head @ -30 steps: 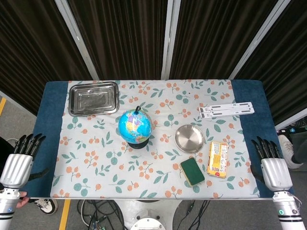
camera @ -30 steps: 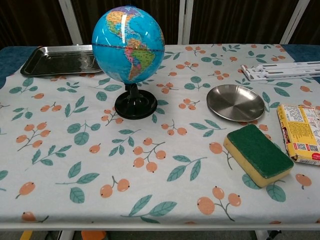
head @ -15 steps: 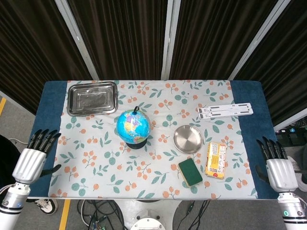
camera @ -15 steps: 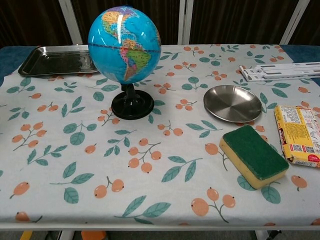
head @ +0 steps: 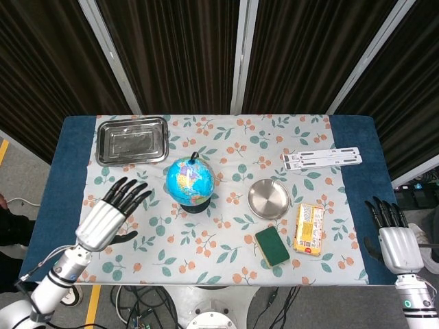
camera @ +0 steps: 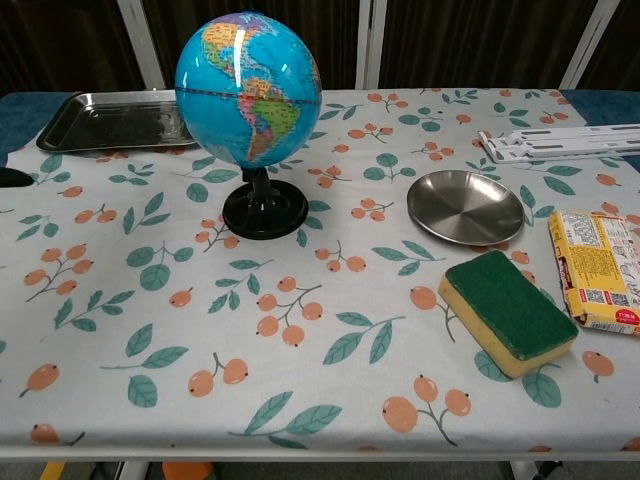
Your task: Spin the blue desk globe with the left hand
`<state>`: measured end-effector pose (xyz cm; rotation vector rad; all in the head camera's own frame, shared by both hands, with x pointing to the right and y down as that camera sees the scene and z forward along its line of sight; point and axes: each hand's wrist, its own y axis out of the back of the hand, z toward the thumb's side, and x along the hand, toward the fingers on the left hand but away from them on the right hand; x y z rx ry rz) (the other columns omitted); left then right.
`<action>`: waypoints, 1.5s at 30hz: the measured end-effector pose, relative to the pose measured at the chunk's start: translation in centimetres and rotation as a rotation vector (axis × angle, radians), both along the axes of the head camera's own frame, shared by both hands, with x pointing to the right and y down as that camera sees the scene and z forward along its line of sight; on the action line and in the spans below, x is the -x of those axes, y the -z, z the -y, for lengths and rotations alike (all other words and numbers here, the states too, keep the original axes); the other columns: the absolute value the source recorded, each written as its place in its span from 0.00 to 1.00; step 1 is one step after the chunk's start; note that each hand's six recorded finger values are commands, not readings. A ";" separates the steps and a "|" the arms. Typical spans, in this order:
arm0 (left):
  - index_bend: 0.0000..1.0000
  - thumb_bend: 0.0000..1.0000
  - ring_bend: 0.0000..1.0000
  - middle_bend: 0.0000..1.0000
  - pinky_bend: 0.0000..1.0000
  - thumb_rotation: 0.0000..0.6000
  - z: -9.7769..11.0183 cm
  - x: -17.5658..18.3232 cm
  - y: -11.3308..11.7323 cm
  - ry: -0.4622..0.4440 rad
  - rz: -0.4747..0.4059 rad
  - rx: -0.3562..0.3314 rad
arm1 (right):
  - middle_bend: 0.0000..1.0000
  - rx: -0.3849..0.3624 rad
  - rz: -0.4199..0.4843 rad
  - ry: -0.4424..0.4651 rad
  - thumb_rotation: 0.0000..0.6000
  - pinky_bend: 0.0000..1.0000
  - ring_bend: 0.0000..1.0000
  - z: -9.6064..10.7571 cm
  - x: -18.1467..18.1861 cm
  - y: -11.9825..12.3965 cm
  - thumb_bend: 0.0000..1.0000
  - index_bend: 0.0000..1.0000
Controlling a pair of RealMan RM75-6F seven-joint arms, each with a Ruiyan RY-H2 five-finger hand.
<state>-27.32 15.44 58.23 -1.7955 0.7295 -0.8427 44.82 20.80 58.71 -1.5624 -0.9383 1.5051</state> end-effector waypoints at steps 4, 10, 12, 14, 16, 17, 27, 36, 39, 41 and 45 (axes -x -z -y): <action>0.09 0.01 0.00 0.05 0.01 1.00 0.2 -2.5 -0.2 -0.061 -0.019 0.000 | 0.00 0.003 -0.002 -0.004 1.00 0.00 0.00 -0.1 -0.2 -0.1 0.29 0.00; 0.09 0.01 0.00 0.05 0.01 1.00 0.6 -5.2 -0.9 -0.115 -0.025 0.004 | 0.00 0.006 -0.001 -0.011 1.00 0.00 0.00 -0.2 -0.5 -0.2 0.29 0.00; 0.09 0.01 0.00 0.05 0.00 1.00 0.9 -5.8 -1.2 -0.119 -0.032 0.007 | 0.00 0.008 -0.001 -0.013 1.00 0.00 0.00 -0.2 -0.6 -0.3 0.29 0.00; 0.09 0.01 0.00 0.05 0.00 1.00 1.1 -6.3 -1.4 -0.125 -0.036 0.007 | 0.00 0.009 0.000 -0.015 1.00 0.00 0.00 -0.2 -0.7 -0.3 0.29 0.00; 0.09 0.01 0.00 0.05 0.00 1.00 1.3 -6.8 -1.6 -0.133 -0.040 0.007 | 0.00 0.009 -0.001 -0.017 1.00 0.00 0.00 -0.2 -0.7 -0.3 0.29 0.00; 0.09 0.01 0.00 0.05 0.00 1.00 1.4 -7.1 -1.7 -0.137 -0.041 0.007 | 0.00 0.009 -0.001 -0.018 1.00 0.00 0.00 -0.2 -0.8 -0.3 0.29 0.00; 0.09 0.01 0.00 0.05 0.00 1.00 1.9 -8.4 -2.5 -0.149 -0.042 0.022 | 0.00 0.013 0.001 -0.025 1.00 0.00 0.00 -0.3 -1.1 -0.5 0.29 0.00; 0.09 0.01 0.00 0.05 0.00 1.00 2.1 -7.8 -2.9 -0.131 -0.025 0.029 | 0.00 0.013 0.001 -0.025 1.00 0.00 0.00 -0.3 -1.1 -0.6 0.29 0.00; 0.09 0.01 0.00 0.05 0.00 1.00 2.2 -7.4 -2.8 -0.117 -0.021 0.026 | 0.00 0.015 0.001 -0.023 1.00 0.00 0.00 -0.3 -1.0 -0.6 0.29 0.00; 0.09 0.01 0.00 0.05 0.01 1.00 2.1 -7.0 -2.9 -0.108 -0.018 0.031 | 0.00 0.015 0.001 -0.023 1.00 0.00 0.00 -0.3 -1.0 -0.7 0.29 0.00; 0.09 0.01 0.04 0.05 0.01 1.00 2.1 -6.2 -3.0 -0.085 0.000 0.033 | 0.00 0.016 0.000 -0.021 1.00 0.00 0.00 -0.3 -0.9 -0.7 0.29 0.00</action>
